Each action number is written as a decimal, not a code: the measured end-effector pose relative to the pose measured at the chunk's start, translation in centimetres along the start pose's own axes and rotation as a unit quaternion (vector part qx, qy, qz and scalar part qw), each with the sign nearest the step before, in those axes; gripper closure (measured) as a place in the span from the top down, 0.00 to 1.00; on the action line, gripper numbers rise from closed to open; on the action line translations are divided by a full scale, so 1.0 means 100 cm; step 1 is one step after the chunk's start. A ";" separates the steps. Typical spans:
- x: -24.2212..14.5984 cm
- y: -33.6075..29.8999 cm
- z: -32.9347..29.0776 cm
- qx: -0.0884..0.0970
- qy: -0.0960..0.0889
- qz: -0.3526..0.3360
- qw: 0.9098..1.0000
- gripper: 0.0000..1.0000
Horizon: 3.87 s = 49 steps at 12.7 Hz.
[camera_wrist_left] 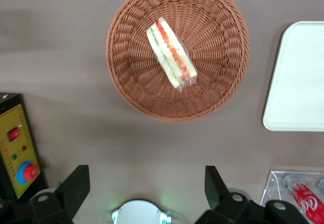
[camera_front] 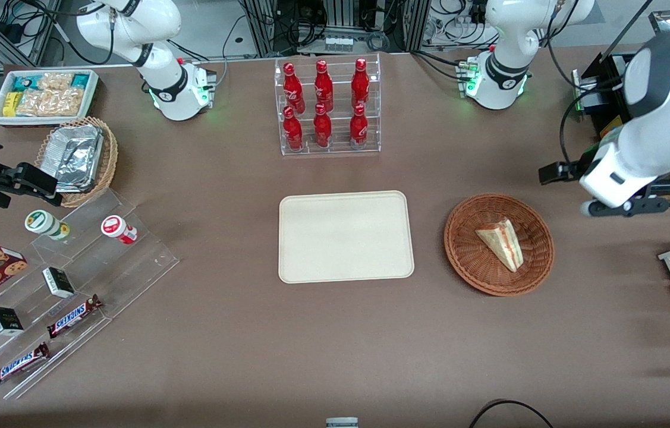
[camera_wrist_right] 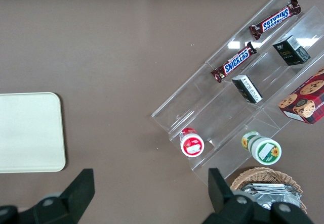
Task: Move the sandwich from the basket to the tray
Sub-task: 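Move the left gripper over the wrapped sandwich in the wicker basket, then lower the left gripper and close it on the wrapped sandwich, then lift the sandwich and carry it with the left gripper over the cream tray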
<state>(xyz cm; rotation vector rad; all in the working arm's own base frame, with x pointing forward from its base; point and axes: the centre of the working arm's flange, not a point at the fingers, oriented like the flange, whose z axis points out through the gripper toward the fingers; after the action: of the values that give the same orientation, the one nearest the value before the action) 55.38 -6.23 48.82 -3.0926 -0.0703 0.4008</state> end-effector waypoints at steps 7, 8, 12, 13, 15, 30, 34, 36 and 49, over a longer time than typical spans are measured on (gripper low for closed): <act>0.025 0.014 0.110 -0.010 0.035 -0.086 0.996 1.00; 0.029 0.022 0.119 -0.007 0.042 -0.118 0.992 1.00; 0.039 0.041 0.159 -0.009 0.078 -0.214 0.974 1.00; 0.039 0.042 0.169 -0.014 0.083 -0.227 0.970 1.00; 0.038 0.042 0.185 -0.026 0.097 -0.256 0.961 1.00; 0.038 0.046 0.208 -0.009 0.063 -0.242 0.968 0.17; 0.033 0.085 0.150 0.010 0.043 -0.189 0.981 0.15; 0.023 0.114 0.138 0.017 0.033 -0.148 0.988 0.15; 0.039 0.326 0.144 -0.019 0.034 -0.059 0.998 0.14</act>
<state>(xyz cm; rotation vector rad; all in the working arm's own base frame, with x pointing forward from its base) 56.84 -38.39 32.97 -3.1151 -0.2599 0.2920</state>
